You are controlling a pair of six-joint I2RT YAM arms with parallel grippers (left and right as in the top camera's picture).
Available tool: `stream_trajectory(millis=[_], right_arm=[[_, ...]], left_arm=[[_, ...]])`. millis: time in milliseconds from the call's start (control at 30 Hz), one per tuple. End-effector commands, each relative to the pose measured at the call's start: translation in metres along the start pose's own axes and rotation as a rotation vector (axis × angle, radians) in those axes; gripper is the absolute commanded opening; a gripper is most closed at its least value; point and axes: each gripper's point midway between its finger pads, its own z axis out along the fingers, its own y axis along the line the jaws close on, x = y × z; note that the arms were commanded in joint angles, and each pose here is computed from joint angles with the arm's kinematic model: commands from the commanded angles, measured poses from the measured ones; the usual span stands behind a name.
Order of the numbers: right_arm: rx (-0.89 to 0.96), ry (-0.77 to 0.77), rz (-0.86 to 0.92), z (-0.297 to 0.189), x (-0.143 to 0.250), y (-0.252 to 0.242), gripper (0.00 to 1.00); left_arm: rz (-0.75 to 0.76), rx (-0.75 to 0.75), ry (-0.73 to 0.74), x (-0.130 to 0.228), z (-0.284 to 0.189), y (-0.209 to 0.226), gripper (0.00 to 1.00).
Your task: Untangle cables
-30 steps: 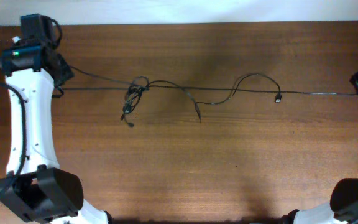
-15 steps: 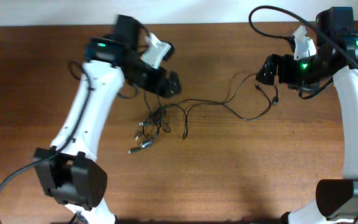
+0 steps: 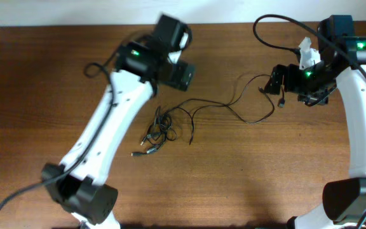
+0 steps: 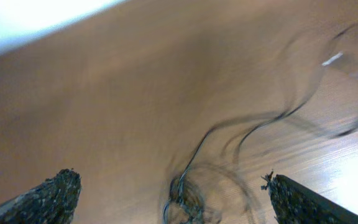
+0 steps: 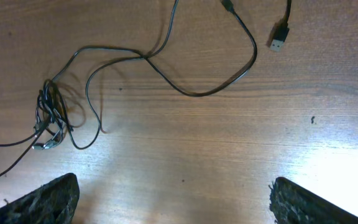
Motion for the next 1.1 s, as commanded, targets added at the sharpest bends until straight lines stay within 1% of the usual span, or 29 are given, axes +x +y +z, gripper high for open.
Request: stream_trajectory(millis=[0, 33, 67, 100, 133, 167, 200, 233, 267, 300, 333, 367, 467, 500, 567, 633, 700, 800, 867, 900, 933, 967, 1000, 1033, 1067], right_arm=[[0.010, 0.010, 0.006, 0.003, 0.001, -0.003, 0.99], [0.011, 0.010, 0.006, 0.003, 0.001, -0.003, 0.99], [0.015, 0.010, 0.002, 0.003, 0.001, -0.003, 0.99], [0.037, 0.007, 0.002, 0.003, 0.001, -0.007, 0.99], [0.053, 0.005, 0.003, 0.003, 0.000, -0.010, 0.99], [0.055, 0.005, 0.002, 0.003, 0.000, -0.010, 0.99], [0.055, 0.004, 0.002, 0.003, 0.000, -0.010, 0.99], [0.054, 0.005, 0.002, 0.003, 0.000, -0.010, 0.99], [0.054, 0.005, 0.002, 0.003, 0.000, -0.010, 0.99], [0.053, 0.008, 0.012, 0.003, 0.001, -0.010, 0.99], [0.049, 0.016, 0.016, 0.003, 0.003, -0.009, 0.99], [0.049, 0.016, 0.016, 0.003, 0.003, -0.009, 0.99], [0.049, 0.019, 0.017, 0.003, 0.004, -0.009, 0.99], [0.049, 0.017, 0.017, 0.003, 0.003, -0.009, 0.99], [0.049, 0.016, 0.016, 0.003, 0.003, -0.009, 0.99], [0.049, 0.016, 0.016, 0.003, 0.003, -0.009, 0.99], [0.049, 0.016, 0.016, 0.003, 0.003, -0.009, 0.99], [0.049, 0.019, 0.017, 0.003, 0.004, -0.009, 0.99], [0.049, 0.019, 0.017, 0.003, 0.004, -0.009, 0.99], [0.049, 0.019, 0.017, 0.003, 0.004, -0.009, 0.99], [0.048, 0.020, 0.017, 0.003, 0.004, -0.009, 0.99], [0.036, 0.020, 0.017, 0.003, 0.004, -0.007, 0.99], [0.000, 0.019, 0.015, 0.003, 0.003, -0.001, 0.99], [-0.041, 0.013, 0.012, 0.003, 0.001, 0.006, 0.99], [-0.101, 0.006, 0.007, 0.002, -0.001, 0.017, 0.99]], left_arm=[[0.185, 0.235, -0.153, -0.020, -0.082, -0.030, 1.00], [0.182, 0.239, -0.069, -0.001, -0.075, -0.030, 0.97], [0.130, 0.246, 0.022, 0.016, -0.063, -0.030, 0.78], [0.116, 0.266, 0.071, 0.025, -0.053, -0.034, 0.61], [0.125, 0.320, 0.128, 0.034, -0.037, -0.049, 0.48], [0.146, 0.345, 0.173, 0.040, -0.015, -0.063, 0.38], [0.162, 0.349, 0.201, 0.042, 0.007, -0.073, 0.34], [0.086, 0.263, 0.251, 0.043, 0.046, -0.068, 0.28], [-0.088, 0.069, 0.315, 0.051, 0.075, -0.040, 0.24], [-0.290, -0.125, 0.386, 0.070, 0.095, -0.010, 0.26], [-0.367, -0.158, 0.479, 0.091, 0.113, -0.002, 0.30], [-0.377, -0.175, 0.521, 0.101, 0.121, -0.001, 0.33], [-0.373, -0.195, 0.594, 0.130, 0.140, -0.003, 0.34], [-0.375, -0.189, 0.598, 0.135, 0.145, -0.005, 0.34], [-0.389, -0.127, 0.624, 0.144, 0.152, -0.020, 0.33], [-0.379, -0.121, 0.634, 0.149, 0.154, -0.025, 0.36], [-0.383, -0.112, 0.613, 0.147, 0.161, -0.027, 0.38], [-0.386, -0.099, 0.639, 0.159, 0.166, -0.031, 0.37], [-0.386, -0.099, 0.639, 0.164, 0.171, -0.032, 0.32], [-0.386, -0.098, 0.635, 0.164, 0.172, -0.032, 0.23], [-0.387, -0.098, 0.629, 0.163, 0.172, -0.032, 0.01], [-0.387, -0.101, 0.622, 0.161, 0.173, -0.030, 0.00], [-0.346, -0.088, 0.586, 0.142, 0.162, -0.023, 0.00], [-0.342, -0.074, 0.540, 0.120, 0.147, -0.015, 0.00], [-0.308, 0.011, 0.426, 0.074, 0.113, -0.014, 0.00]])
